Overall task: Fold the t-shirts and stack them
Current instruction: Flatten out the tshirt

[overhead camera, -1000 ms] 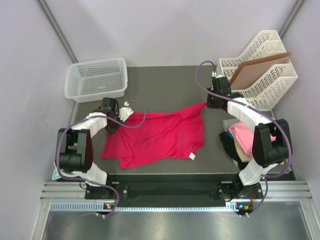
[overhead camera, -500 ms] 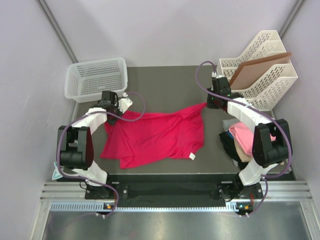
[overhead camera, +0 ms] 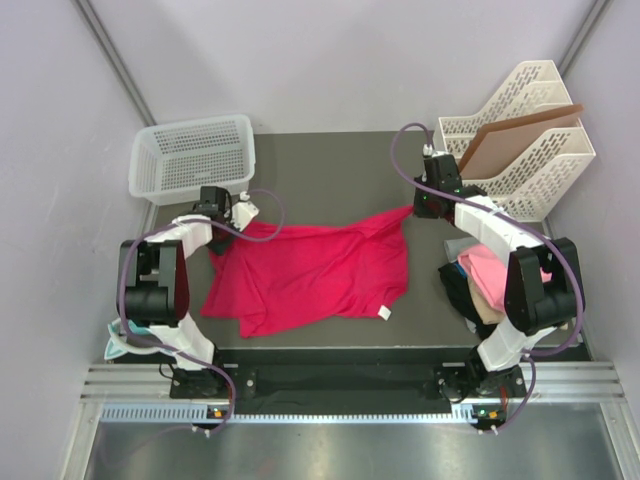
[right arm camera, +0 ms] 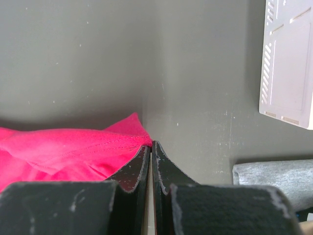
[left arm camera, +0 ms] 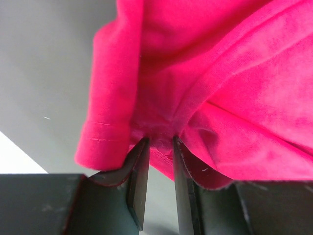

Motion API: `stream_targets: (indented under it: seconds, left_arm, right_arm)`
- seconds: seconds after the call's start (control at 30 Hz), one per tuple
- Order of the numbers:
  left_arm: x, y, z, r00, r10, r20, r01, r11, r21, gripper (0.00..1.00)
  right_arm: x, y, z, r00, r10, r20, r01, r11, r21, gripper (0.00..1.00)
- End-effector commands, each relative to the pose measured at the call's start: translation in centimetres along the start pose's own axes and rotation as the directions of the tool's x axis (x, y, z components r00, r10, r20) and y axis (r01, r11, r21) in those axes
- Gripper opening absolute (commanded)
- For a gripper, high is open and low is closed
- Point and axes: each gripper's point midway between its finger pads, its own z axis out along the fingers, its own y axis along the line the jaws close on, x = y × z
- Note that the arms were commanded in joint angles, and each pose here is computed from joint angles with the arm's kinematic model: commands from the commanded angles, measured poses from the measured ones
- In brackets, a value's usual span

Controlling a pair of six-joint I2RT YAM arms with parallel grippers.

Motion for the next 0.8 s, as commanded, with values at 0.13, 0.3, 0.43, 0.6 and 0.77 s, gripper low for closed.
stream_targets:
  seconds: [0.13,0.3,0.43,0.6,0.77]
  left_arm:
    - [-0.3,0.7,1.2,1.000,-0.006,0.004,0.007,1.000,-0.011,0.32]
    - [0.2,0.4,1.9,1.000,0.006,-0.018,-0.006,1.000,-0.007,0.36]
    - [0.7,-0.1,2.8,0.999,0.017,-0.042,-0.017,1.000,0.012,0.35]
    - [1.6,0.3,3.2,0.998,-0.021,-0.061,0.024,0.999,0.035,0.03]
    - [1.2,0.5,2.7,0.998,-0.034,-0.050,0.036,0.998,0.049,0.00]
  right_arm:
    - [-2.3,0.0,-1.0,0.997,0.013,0.074,-0.012,1.000,-0.016,0.00]
    - [-2.3,0.1,-0.9,0.997,0.010,0.075,-0.009,1.000,-0.015,0.00]
    - [-2.2,0.1,-0.8,0.997,0.012,0.071,-0.011,1.000,-0.015,0.00]
    - [-2.4,0.0,-0.9,0.997,0.014,0.076,-0.013,1.000,-0.013,0.00]
    - [-2.8,0.0,-1.1,0.996,0.016,0.083,-0.015,1.000,-0.012,0.00]
